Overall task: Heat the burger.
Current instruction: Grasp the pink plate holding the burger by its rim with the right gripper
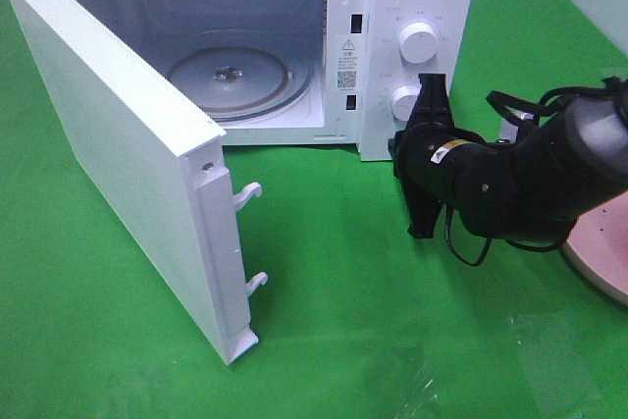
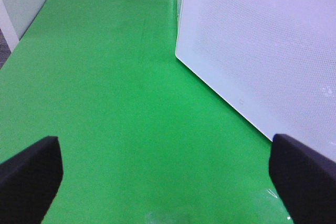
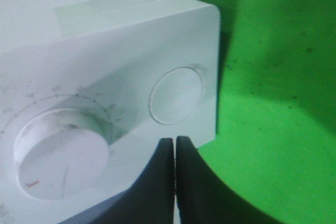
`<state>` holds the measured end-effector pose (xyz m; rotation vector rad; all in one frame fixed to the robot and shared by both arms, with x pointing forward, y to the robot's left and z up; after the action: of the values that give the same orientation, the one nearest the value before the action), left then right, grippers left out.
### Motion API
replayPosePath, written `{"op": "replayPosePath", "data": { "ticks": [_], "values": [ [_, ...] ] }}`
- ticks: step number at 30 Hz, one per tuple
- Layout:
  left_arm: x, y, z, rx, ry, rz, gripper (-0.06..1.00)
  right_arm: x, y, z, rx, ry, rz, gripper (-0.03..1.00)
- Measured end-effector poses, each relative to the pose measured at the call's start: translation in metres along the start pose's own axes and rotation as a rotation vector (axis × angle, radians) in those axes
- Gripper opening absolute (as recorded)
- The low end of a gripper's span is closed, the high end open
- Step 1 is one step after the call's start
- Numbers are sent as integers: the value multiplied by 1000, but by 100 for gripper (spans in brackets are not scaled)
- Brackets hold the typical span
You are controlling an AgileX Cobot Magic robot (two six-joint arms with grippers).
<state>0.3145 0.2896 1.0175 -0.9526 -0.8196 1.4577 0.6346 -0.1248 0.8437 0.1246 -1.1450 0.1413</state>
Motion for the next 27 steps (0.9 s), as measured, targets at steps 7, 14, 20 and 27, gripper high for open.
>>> {"op": "replayPosePath", "data": {
  "ticks": [7, 14, 20, 27],
  "values": [
    [0, 0, 0, 0, 0, 0, 99, -7, -1, 19, 26, 78, 78, 0],
    [0, 0, 0, 0, 0, 0, 99, -4, 6, 43, 109, 165, 309, 0],
    [0, 0, 0, 0, 0, 0, 99, 0, 13, 58, 184, 197, 513, 1],
    [0, 0, 0, 0, 0, 0, 99, -6, 19, 74, 288, 255, 732, 2]
  ]
}}
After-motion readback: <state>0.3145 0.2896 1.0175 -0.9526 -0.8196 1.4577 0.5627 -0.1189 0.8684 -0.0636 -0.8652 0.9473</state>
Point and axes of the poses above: a point on each arm's last joint axis where the gripper is mounted, z pointing back along that axis away from the gripper, x along the wrist's bending axis when the last joint is at zero, y = z × x, the point moved 9 cm from there along -z, pointing out along that axis toward the gripper, and after that the axes turned 3 degrees about z, right-handed, at the moved point
